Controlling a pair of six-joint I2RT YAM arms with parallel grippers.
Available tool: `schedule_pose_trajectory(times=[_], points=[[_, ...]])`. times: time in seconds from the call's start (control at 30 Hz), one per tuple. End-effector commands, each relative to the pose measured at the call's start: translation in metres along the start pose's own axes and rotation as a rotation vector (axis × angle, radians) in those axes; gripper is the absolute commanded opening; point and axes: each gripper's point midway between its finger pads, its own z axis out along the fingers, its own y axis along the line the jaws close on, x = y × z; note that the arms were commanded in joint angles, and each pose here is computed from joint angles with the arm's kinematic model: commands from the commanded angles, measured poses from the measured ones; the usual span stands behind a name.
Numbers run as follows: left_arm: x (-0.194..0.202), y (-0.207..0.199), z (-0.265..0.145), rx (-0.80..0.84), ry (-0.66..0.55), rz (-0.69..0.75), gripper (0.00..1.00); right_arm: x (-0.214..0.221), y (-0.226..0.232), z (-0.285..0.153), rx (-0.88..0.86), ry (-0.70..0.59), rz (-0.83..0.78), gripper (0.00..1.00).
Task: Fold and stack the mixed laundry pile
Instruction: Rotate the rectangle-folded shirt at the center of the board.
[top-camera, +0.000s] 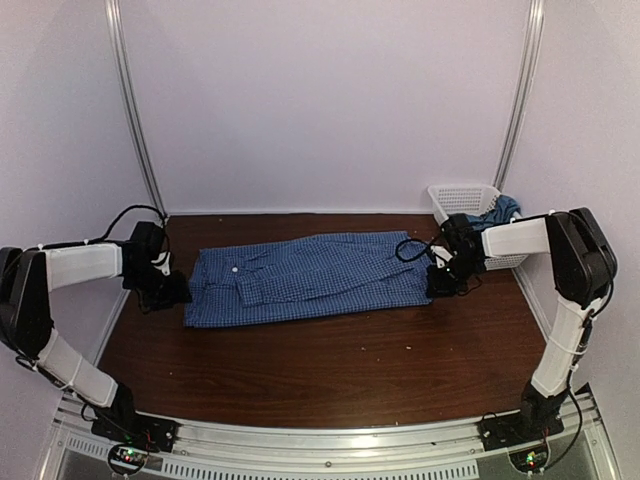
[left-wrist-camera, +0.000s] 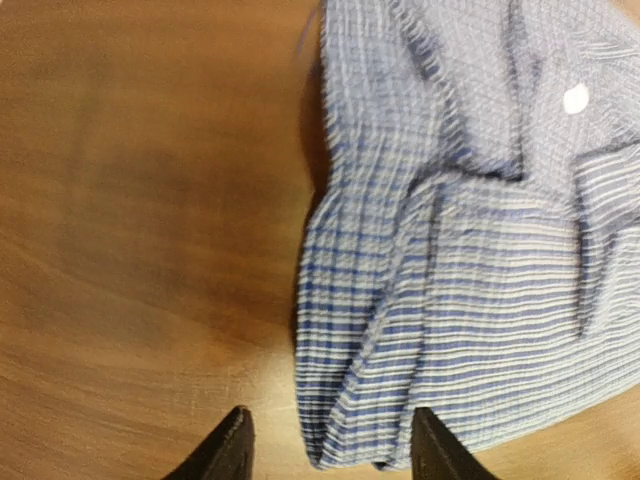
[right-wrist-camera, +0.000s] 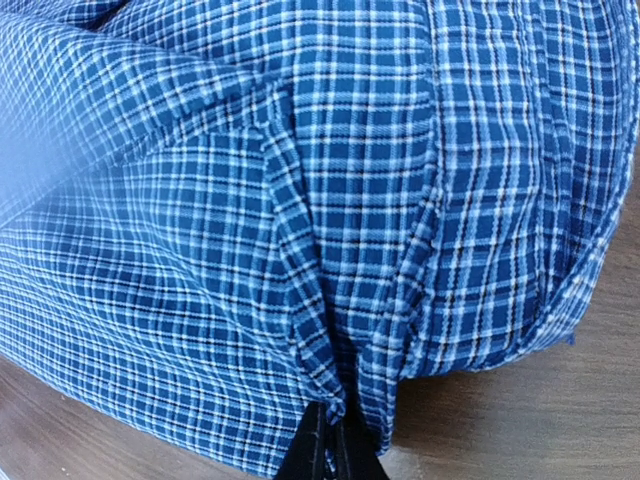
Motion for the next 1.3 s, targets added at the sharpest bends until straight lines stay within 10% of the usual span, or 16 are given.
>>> schedule_pose_trajectory(times=[0.0, 0.27, 0.6, 0.97, 1.27], points=[[-0.051, -0.036, -0.039, 0.084, -0.166, 0.122, 0.59, 0.010, -0.017, 0.003, 0.087, 0.031, 0.015, 0.09], [-0.100, -0.110, -0.015, 0.149, -0.136, 0.336, 0.57, -0.030, 0.002, -0.046, 0.133, -0.122, 0.019, 0.49], [-0.128, -0.145, 0.063, 0.136, -0.006, 0.345, 0.44, -0.029, 0.113, -0.052, -0.074, -0.172, -0.101, 0.51], [0.005, -0.080, 0.084, 0.079, 0.193, 0.165, 0.32, -0.031, 0.094, 0.028, 0.025, -0.050, -0.115, 0.48], [0.141, -0.124, 0.043, 0.145, 0.270, 0.347, 0.31, -0.101, 0.087, 0.061, 0.062, -0.077, -0.185, 0.46]])
